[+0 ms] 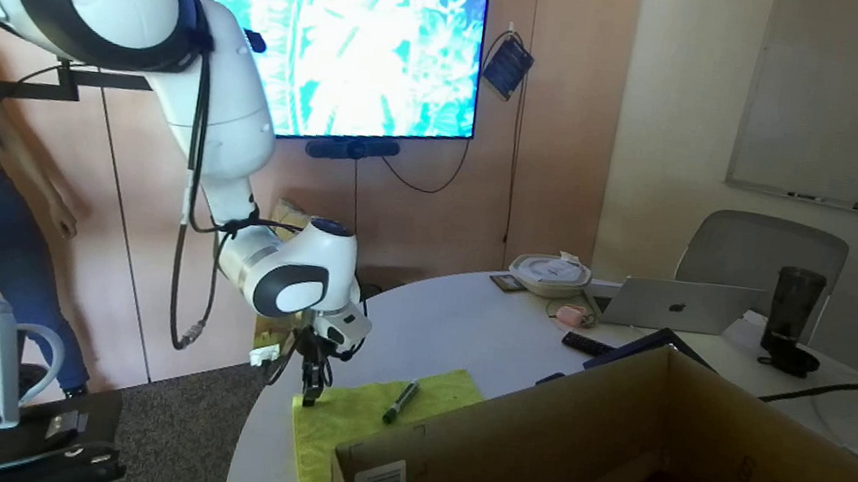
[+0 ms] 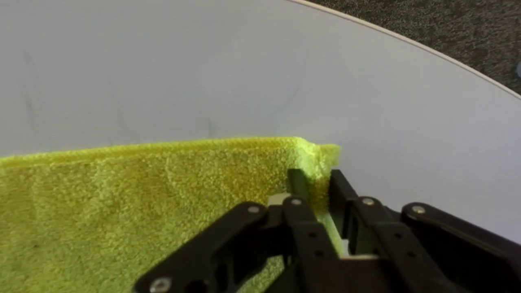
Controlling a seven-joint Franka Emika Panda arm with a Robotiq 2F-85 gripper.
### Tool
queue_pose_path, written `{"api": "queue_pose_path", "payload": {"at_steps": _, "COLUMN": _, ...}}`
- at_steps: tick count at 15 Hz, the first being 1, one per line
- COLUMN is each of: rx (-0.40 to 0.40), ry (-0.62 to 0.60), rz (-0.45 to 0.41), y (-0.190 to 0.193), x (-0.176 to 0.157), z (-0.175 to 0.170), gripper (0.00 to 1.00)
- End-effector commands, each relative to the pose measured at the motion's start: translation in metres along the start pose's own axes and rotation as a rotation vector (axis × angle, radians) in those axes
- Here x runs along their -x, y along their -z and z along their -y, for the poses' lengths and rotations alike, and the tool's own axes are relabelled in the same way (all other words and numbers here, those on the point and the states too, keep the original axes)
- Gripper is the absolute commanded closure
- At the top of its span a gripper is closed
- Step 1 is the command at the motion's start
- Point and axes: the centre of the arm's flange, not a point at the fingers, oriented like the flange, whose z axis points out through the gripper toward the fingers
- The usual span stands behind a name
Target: Put the marker on the cloth, then fold the cloth and put it in the box
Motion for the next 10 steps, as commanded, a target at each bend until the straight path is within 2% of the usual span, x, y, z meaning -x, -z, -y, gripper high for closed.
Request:
{"api": "queue_pose_path", "payload": {"at_steps": 1, "rx": 0.013, "ry": -0.003, "rz": -0.033, "y": 0.026, "x": -0.001, "z": -0.007, "gripper": 0.83}}
{"api": "queue_pose_path", "payload": {"at_steps": 5, "rx": 0.064, "ry": -0.023, "rz": -0.021, "y": 0.028, "x": -0.006, "z": -0.012, "gripper": 0.81}}
{"api": "queue_pose_path", "payload": {"at_steps": 10, "rx": 0.181, "ry": -0.080, "rz": 0.041, "y": 0.018, "x": -0.006, "z": -0.025, "gripper": 0.84}}
